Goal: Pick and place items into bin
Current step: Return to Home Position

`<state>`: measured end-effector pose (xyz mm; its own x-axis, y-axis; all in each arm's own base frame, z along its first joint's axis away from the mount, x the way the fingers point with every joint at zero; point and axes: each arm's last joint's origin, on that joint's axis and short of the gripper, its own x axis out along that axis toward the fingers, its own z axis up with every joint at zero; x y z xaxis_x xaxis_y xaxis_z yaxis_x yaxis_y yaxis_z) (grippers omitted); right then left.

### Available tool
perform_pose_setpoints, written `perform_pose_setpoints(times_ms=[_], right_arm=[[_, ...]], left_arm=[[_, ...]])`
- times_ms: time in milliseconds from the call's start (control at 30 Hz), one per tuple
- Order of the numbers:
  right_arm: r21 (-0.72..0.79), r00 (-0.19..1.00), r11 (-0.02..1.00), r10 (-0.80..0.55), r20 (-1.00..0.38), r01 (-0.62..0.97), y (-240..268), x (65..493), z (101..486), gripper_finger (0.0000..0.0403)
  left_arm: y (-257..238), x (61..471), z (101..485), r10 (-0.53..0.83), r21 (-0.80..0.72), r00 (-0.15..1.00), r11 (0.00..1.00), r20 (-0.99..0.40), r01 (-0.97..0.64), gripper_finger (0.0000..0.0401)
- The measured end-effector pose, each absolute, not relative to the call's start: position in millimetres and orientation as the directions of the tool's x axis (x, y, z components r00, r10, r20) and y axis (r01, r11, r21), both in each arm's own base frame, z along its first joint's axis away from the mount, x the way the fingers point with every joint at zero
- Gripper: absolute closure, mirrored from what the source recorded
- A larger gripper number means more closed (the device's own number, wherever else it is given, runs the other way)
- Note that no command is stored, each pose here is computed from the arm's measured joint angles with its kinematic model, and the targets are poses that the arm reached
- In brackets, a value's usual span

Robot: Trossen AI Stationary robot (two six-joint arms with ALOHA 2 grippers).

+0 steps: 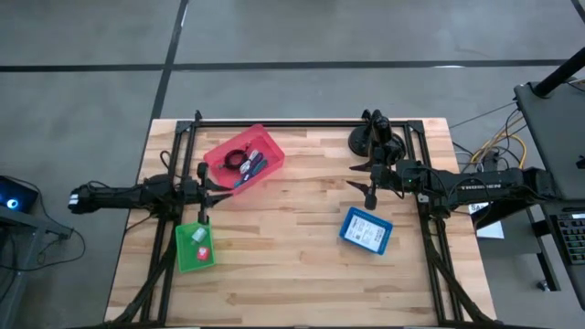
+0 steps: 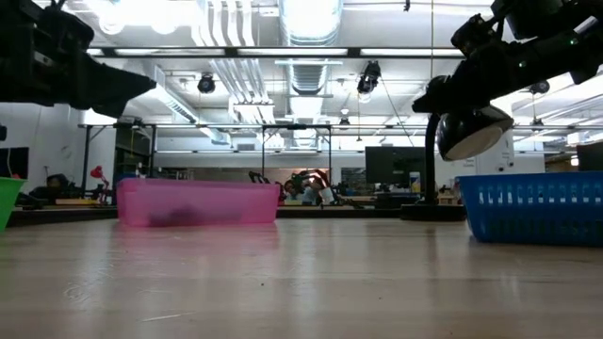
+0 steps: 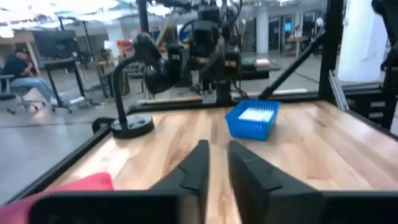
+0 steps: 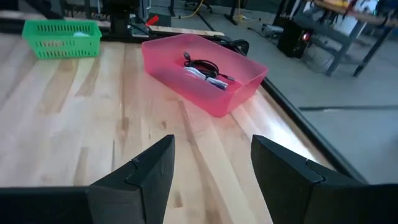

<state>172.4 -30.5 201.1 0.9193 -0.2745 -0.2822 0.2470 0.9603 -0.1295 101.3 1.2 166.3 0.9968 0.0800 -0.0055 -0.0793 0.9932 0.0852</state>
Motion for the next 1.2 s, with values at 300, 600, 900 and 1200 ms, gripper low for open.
perform_pose_setpoints(times_ms=[300, 600, 900, 1200], right_arm=[[-0.146, 0.935, 0.973, -0.214, -0.281, 0.179, -28.9, 171.1, 196.2, 0.0213], [-0.054, 0.967, 0.998, 0.022, -0.253, -0.037, -20.3, 161.7, 201.3, 0.0314], [-0.043, 0.996, 0.999, 0.005, -0.09, -0.009, -14.8, 126.1, 205.0, 0.0392], [-0.044, 0.997, 0.997, 0.057, -0.058, -0.06, -6.4, 108.4, 205.6, 0.0394]], left_arm=[[0.5, 103.7, 162.9, 0.056, 0.059, 0.998, 0.997, -0.043, -0.053, 0.0389], [0.5, 105.3, 160.1, 0.056, 0.037, 0.996, 0.998, -0.074, -0.054, 0.0389], [0.5, 105.4, 159.7, 0.057, 0.037, 0.995, 0.998, -0.076, -0.055, 0.0389], [0.9, 105.4, 159.5, 0.07, 0.03, 0.995, 0.997, -0.078, -0.068, 0.0389]])
